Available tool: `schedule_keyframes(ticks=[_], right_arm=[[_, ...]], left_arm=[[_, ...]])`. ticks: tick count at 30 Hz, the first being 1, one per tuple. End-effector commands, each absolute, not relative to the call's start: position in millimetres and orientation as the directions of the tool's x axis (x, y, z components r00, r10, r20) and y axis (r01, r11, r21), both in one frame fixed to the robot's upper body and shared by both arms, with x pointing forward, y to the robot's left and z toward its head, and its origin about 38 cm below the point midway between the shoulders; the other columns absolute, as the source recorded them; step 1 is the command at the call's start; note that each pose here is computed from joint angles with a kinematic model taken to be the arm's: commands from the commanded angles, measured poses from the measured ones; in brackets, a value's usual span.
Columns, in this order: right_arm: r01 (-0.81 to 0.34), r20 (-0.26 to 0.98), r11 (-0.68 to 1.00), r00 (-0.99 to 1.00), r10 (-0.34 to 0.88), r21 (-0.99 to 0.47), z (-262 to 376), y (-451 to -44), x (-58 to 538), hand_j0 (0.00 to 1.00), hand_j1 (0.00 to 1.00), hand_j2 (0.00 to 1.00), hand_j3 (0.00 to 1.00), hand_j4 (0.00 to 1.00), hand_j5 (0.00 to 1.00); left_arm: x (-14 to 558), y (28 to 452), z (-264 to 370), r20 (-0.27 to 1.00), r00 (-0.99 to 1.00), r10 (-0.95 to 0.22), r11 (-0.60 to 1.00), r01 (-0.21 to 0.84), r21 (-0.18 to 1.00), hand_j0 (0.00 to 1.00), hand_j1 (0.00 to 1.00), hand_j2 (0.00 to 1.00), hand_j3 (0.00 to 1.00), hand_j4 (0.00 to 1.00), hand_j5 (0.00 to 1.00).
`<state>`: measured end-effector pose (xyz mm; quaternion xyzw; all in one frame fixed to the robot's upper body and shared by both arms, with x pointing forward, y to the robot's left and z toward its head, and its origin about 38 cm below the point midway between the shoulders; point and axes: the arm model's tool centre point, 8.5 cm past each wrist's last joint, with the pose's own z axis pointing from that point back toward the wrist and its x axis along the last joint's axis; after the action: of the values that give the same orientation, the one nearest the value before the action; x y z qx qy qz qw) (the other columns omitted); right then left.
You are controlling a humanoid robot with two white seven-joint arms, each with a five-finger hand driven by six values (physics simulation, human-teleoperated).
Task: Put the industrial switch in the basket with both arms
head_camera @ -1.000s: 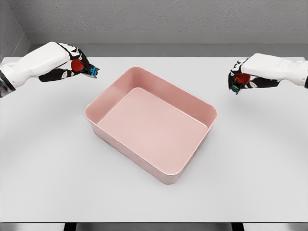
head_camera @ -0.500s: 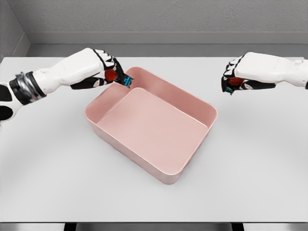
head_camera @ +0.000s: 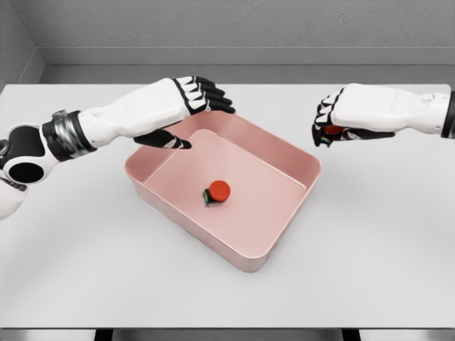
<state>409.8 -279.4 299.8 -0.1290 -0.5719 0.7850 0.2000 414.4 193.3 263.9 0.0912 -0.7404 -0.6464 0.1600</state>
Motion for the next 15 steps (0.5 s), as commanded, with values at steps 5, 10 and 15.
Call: schedule_keyframes(ticks=[5, 10, 15], right_arm=[[-0.142, 0.022, -0.265, -0.912, 0.411, -0.954, 301.8, -261.9, 400.9, 0.42, 0.42, 0.42, 0.42, 0.42, 0.42], [-0.136, 0.032, -0.246, -0.923, 0.383, -0.96, 298.6, -247.3, 402.0, 0.43, 0.43, 0.43, 0.43, 0.43, 0.43], [-0.135, 0.05, -0.229, -0.938, 0.344, -0.964, 294.3, -227.1, 402.9, 0.43, 0.43, 0.43, 0.43, 0.43, 0.43]], left_arm=[[419.8, 240.1, 282.3, 0.106, -0.898, -0.428, 0.145, 0.048, 0.988, 1.0, 1.0, 1.0, 1.0, 1.0, 1.0], [421.5, 288.5, 284.7, 0.117, -0.842, -0.527, 0.141, 0.05, 0.989, 1.0, 1.0, 1.0, 1.0, 1.0, 1.0], [415.4, 331.8, 264.9, 0.156, -0.775, -0.612, 0.118, 0.105, 0.987, 1.0, 1.0, 1.0, 1.0, 1.0, 1.0]])
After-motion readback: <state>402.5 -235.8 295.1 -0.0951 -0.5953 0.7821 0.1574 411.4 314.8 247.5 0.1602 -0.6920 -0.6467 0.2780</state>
